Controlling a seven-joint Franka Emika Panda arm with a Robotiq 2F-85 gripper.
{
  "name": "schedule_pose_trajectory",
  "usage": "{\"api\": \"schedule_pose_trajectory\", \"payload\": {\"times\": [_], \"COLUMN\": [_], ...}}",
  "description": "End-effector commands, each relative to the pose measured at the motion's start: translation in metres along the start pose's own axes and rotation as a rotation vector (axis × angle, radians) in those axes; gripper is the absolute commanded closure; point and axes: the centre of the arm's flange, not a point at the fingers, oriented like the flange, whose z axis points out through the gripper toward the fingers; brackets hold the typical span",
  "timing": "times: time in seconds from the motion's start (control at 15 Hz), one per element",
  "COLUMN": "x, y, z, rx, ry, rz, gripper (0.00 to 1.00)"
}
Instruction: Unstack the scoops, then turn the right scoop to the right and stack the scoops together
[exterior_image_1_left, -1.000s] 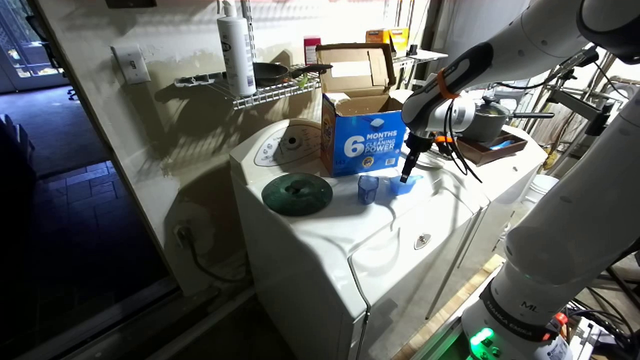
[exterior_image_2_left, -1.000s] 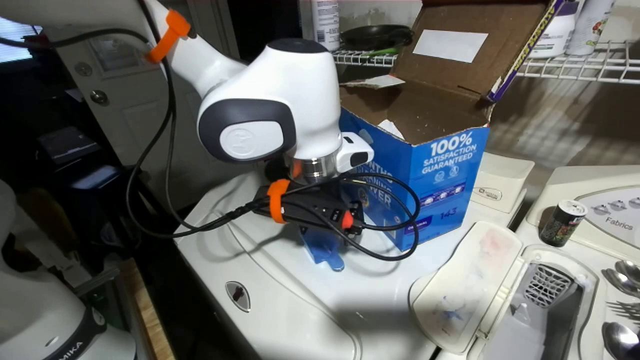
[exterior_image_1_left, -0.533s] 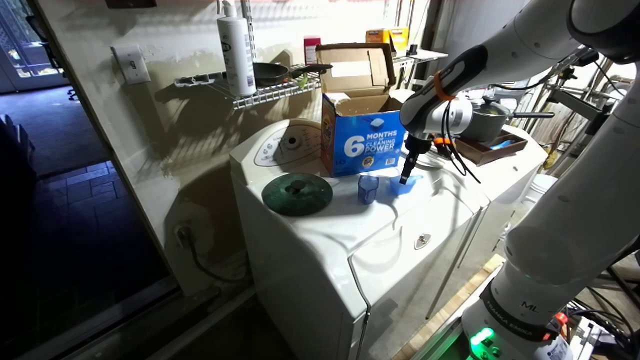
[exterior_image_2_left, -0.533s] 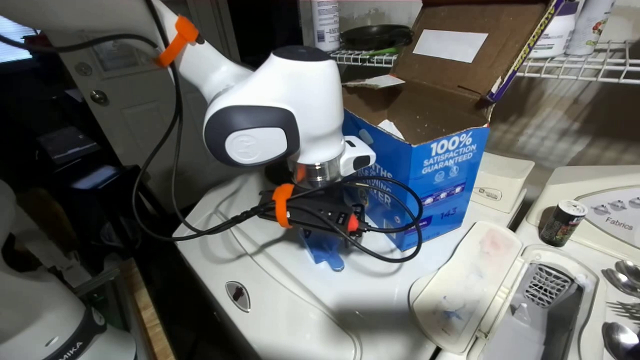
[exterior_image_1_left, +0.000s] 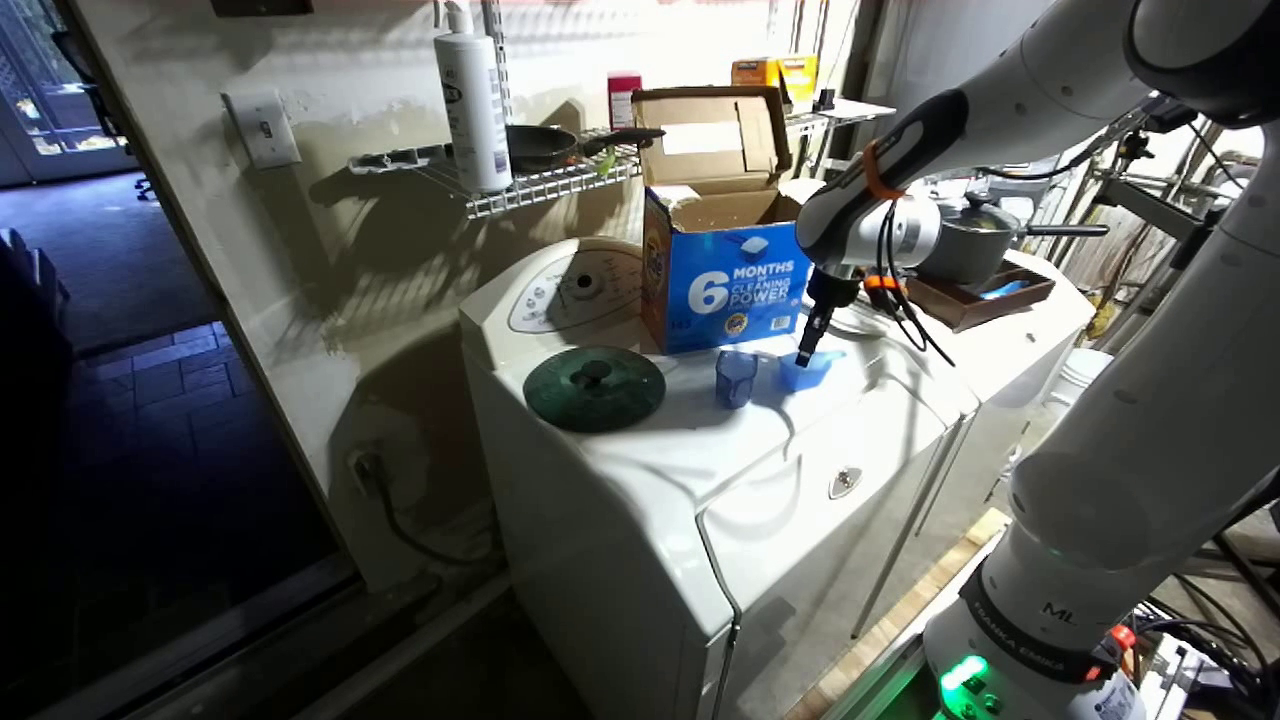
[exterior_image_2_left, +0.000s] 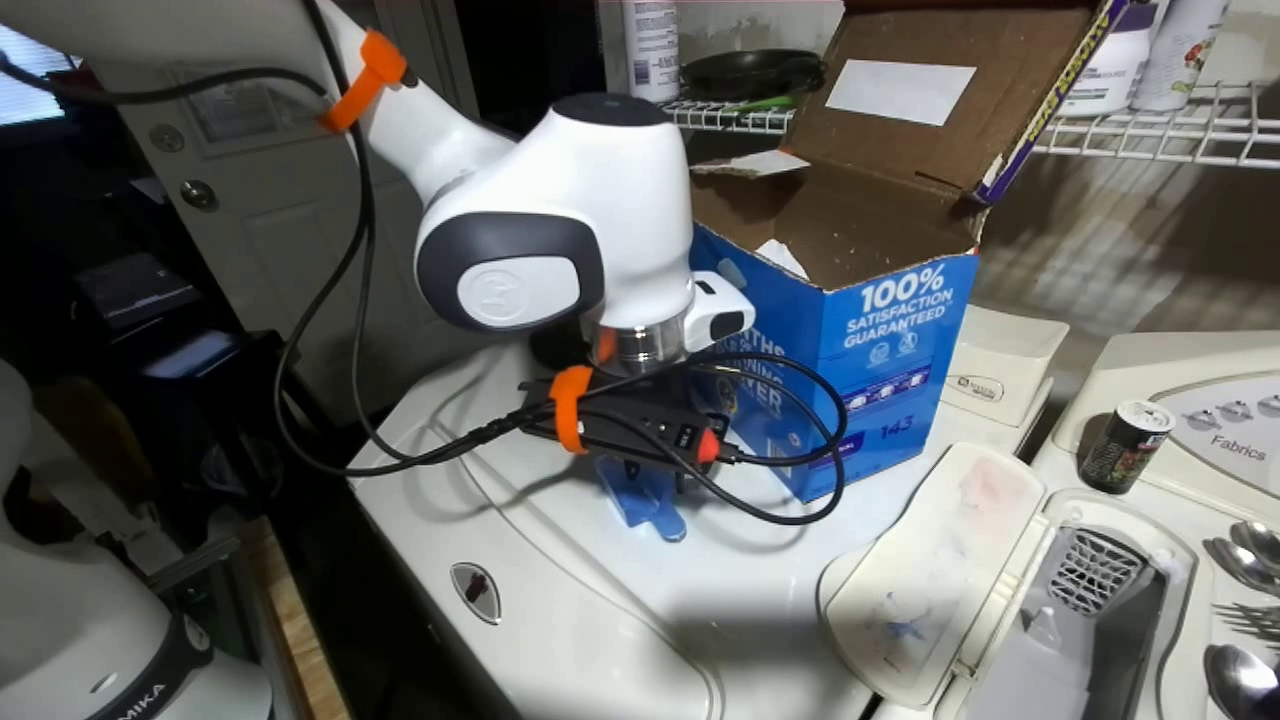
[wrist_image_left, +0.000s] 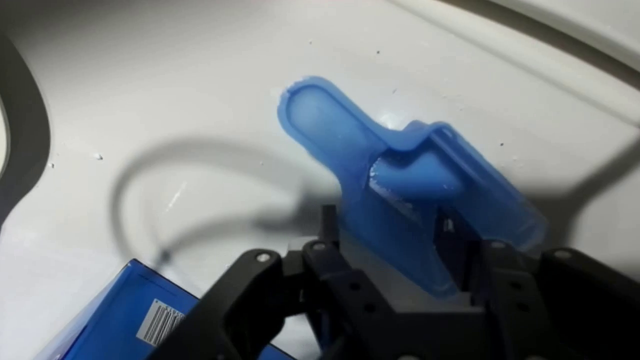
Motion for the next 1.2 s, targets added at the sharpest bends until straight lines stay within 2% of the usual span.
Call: {"api": "schedule_pose_trajectory", "payload": {"times": [0.0,0.2,0.27,1.13], "x": [0.007,0.006,0.006,-0.004], "y": [0.005,0.001,-0.001,-0.028], "z": [0.007,0.009,0.009,-0.011], "rx": [0.024,0.059,0.071,0.143], "ry": [0.016,0.025,0.029,0.042], "rz": [0.008,0.053,0.072,0.332], "gripper": [0.76,0.98,0.99,0.99]}}
